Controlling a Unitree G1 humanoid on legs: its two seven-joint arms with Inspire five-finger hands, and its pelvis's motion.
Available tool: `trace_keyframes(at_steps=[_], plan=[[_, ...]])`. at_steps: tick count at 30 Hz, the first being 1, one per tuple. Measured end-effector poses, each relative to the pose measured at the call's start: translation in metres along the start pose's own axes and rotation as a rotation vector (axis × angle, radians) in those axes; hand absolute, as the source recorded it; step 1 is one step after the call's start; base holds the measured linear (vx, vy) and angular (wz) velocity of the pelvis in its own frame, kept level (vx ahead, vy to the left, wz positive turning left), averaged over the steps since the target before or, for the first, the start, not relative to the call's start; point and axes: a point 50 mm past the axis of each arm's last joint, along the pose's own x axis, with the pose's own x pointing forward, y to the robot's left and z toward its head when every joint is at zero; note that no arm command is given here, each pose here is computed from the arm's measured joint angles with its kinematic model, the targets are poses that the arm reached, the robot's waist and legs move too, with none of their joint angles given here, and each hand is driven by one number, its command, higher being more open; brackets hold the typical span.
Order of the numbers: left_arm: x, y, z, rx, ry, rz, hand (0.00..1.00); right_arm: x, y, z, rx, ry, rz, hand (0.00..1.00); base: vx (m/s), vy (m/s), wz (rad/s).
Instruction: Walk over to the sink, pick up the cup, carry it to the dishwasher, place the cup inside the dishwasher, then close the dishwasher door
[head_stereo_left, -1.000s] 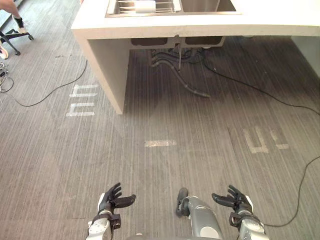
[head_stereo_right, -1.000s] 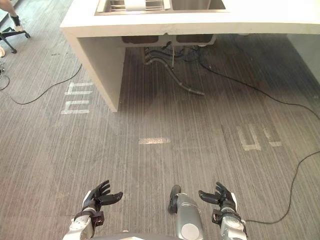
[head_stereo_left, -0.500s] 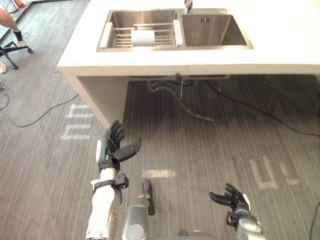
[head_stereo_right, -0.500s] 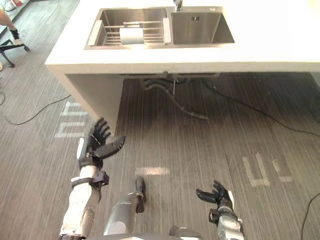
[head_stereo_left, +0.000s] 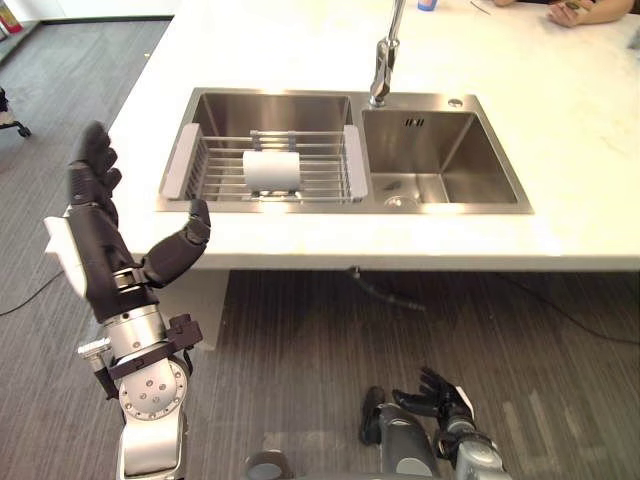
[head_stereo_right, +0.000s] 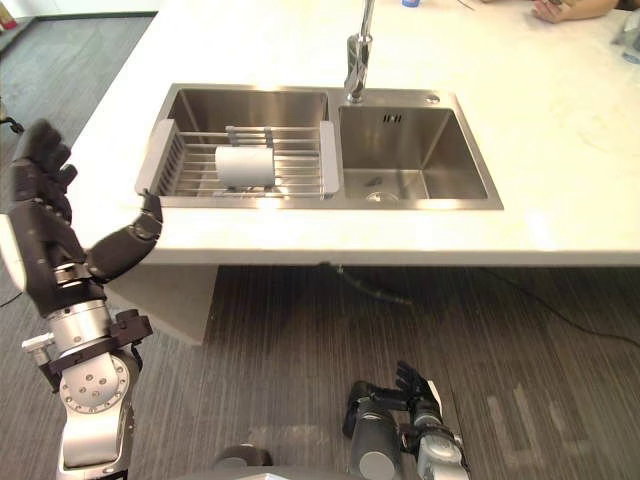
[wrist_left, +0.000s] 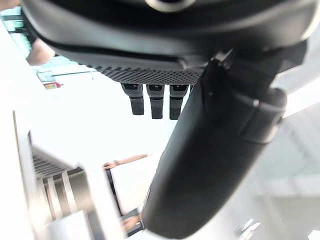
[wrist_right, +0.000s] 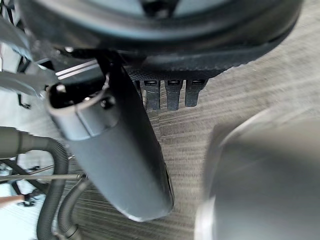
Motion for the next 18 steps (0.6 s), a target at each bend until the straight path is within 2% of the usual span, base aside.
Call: trace_keyframes(at_steps=[2,5,9,12,16,18], plan=[[0.004,-0.008,-0.001,0.026,-0.015,-0.063,0.90,-0.001,-0.009,-0.001,-0.016,0.003,-0.013,0.90,0.44,-0.253,0.40],[0.017,-0.029,0.002,0.090,-0.091,-0.265,0.90,-0.008,-0.026,-0.006,-0.033,0.011,-0.038,0.90,0.42,-0.221,0.44],[0.028,-0.031,0.017,0.133,-0.217,-0.328,0.90,-0.013,-0.039,-0.006,-0.027,-0.015,-0.074,0.90,0.32,-0.059,0.13],[0.034,-0.032,0.022,0.172,-0.265,-0.355,0.90,-0.013,-0.038,-0.005,-0.028,-0.018,-0.069,0.90,0.23,0.121,-0.11],[0.035,-0.029,0.012,0.296,-0.255,-0.439,0.90,-0.015,-0.007,-0.023,0.040,0.033,0.005,0.90,0.20,0.106,-0.04],[0.036,-0.027,0.004,0.361,-0.233,-0.485,0.90,-0.016,-0.003,-0.024,0.047,0.035,0.015,0.90,0.11,0.101,-0.07]])
